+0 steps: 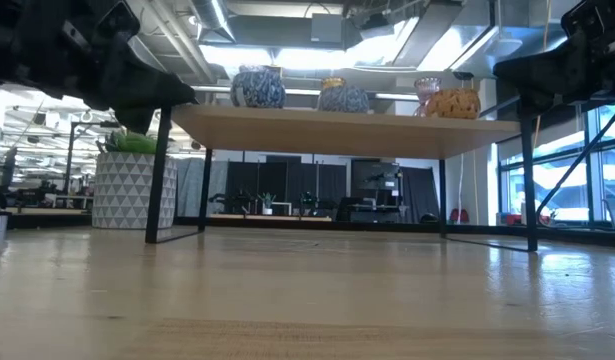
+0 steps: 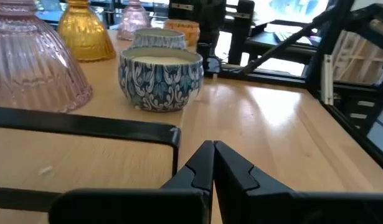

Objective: Pick & Place candle stick holders
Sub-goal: Adjust the shelf, then return to Home Position

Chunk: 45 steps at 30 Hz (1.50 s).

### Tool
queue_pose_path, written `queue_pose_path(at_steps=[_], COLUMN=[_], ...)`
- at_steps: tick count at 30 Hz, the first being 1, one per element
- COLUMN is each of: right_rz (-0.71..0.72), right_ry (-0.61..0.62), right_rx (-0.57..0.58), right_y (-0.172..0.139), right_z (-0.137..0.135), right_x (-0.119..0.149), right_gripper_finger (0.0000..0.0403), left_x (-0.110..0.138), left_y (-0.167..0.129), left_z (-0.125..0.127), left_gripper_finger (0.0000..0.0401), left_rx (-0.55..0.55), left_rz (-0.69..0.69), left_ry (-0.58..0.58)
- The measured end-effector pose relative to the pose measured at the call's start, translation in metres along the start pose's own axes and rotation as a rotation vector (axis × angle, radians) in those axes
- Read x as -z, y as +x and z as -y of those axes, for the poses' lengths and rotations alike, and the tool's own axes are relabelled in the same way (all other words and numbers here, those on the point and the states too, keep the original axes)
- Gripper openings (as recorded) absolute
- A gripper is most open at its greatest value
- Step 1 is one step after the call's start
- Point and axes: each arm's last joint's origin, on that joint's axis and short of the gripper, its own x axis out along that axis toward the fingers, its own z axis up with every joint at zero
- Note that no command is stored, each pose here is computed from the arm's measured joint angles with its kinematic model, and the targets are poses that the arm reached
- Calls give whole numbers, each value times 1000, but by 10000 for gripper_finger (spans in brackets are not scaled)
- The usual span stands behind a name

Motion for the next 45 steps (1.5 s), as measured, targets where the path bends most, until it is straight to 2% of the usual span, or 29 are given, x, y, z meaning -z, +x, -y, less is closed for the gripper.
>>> queue_pose_path(at_steps=[15, 21, 30, 32, 35, 41, 45], right_rz=[-12, -24, -19, -18, -18, -18, -18], right_ry=[-4, -9, -7, -7, -7, -7, -6], right_rx=[-3, -2, -2, -1, -1, -2, -2], right_y=[0, 0, 0, 0, 0, 0, 0], right_z=[0, 0, 0, 0, 0, 0, 0], right_x=[1, 3, 2, 2, 2, 2, 2], right_gripper_finger=[3, 3, 3, 3, 3, 3, 3], left_x=[-2, -6, -11, -12, -12, -14, -10], left_y=[5, 3, -1, -2, -3, -10, -17], left_z=[-13, -15, -18, -16, -10, 3, -4], left_gripper_finger=[2, 2, 2, 2, 2, 1, 2], left_rx=[-84, -165, -228, -197, -95, 194, 240], left_rz=[6, 35, 61, 64, 64, 54, 69], left_ry=[18, 31, 31, 28, 24, 123, 128])
